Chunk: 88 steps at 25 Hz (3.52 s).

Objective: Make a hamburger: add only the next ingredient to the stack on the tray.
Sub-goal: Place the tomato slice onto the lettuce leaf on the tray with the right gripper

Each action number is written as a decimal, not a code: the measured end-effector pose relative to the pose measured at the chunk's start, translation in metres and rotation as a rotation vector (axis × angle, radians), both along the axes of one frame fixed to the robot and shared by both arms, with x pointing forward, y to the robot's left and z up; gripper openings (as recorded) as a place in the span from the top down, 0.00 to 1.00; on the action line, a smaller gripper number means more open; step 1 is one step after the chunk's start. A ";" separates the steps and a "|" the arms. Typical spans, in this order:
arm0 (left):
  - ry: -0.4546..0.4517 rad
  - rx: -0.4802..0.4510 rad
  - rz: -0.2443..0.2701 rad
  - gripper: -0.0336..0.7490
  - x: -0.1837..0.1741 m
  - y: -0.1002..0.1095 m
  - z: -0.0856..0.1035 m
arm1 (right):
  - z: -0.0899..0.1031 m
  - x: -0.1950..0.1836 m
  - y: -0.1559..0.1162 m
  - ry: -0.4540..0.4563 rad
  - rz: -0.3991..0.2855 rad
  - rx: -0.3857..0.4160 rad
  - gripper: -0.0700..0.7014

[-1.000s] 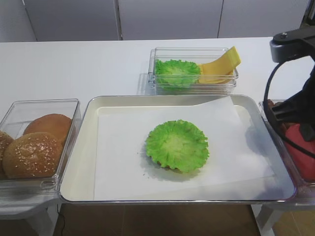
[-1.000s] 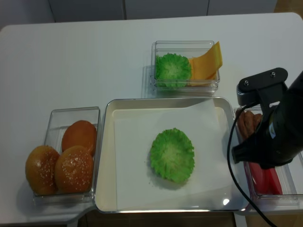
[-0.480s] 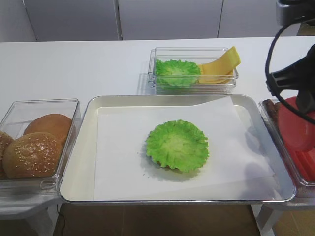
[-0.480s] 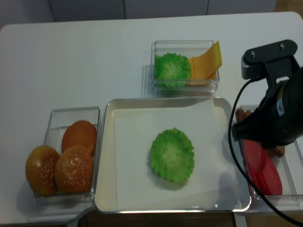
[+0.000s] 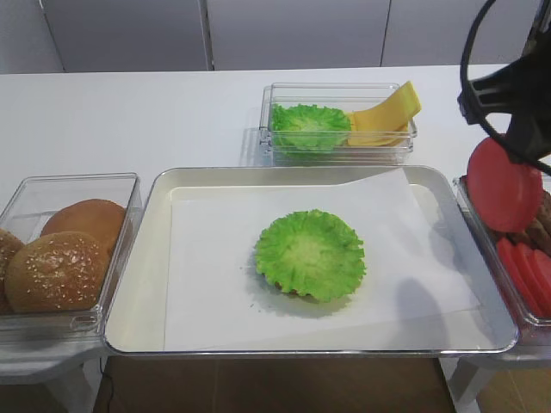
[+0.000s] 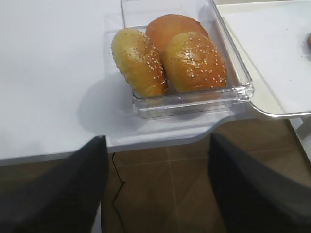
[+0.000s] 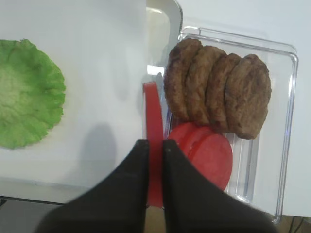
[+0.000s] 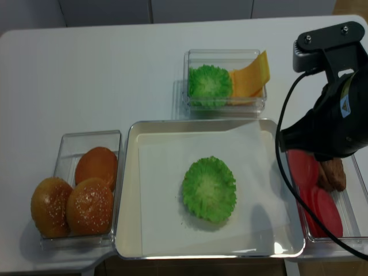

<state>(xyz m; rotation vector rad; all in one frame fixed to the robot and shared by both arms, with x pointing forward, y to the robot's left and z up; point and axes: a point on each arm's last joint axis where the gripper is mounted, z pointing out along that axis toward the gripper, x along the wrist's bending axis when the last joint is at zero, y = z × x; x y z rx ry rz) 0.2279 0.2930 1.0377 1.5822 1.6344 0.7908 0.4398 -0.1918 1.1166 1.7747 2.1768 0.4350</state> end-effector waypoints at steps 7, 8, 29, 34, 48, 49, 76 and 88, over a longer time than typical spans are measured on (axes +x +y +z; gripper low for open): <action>0.000 0.000 0.000 0.35 0.000 0.000 0.000 | 0.005 0.010 0.010 0.004 0.035 0.022 0.85; 0.000 0.000 0.000 0.35 0.000 0.000 0.000 | 0.003 0.012 0.014 0.007 0.045 0.019 0.85; 0.000 0.000 0.000 0.35 0.000 0.000 0.000 | -0.037 0.042 0.093 0.009 0.253 0.006 0.85; 0.000 0.000 0.000 0.35 0.000 0.000 0.000 | -0.049 0.047 0.098 0.035 0.279 -0.022 0.85; 0.000 0.000 0.000 0.35 0.000 0.000 0.000 | -0.066 0.054 0.108 0.068 0.305 -0.023 0.85; 0.000 0.000 0.000 0.35 0.000 0.000 0.000 | -0.066 0.054 0.108 0.067 0.305 -0.017 0.85; 0.000 0.000 0.000 0.35 0.000 0.000 0.000 | -0.066 0.049 0.111 0.127 0.287 0.035 0.75; 0.000 0.000 0.000 0.35 0.000 0.000 0.000 | -0.067 0.048 0.113 0.151 0.242 0.073 0.53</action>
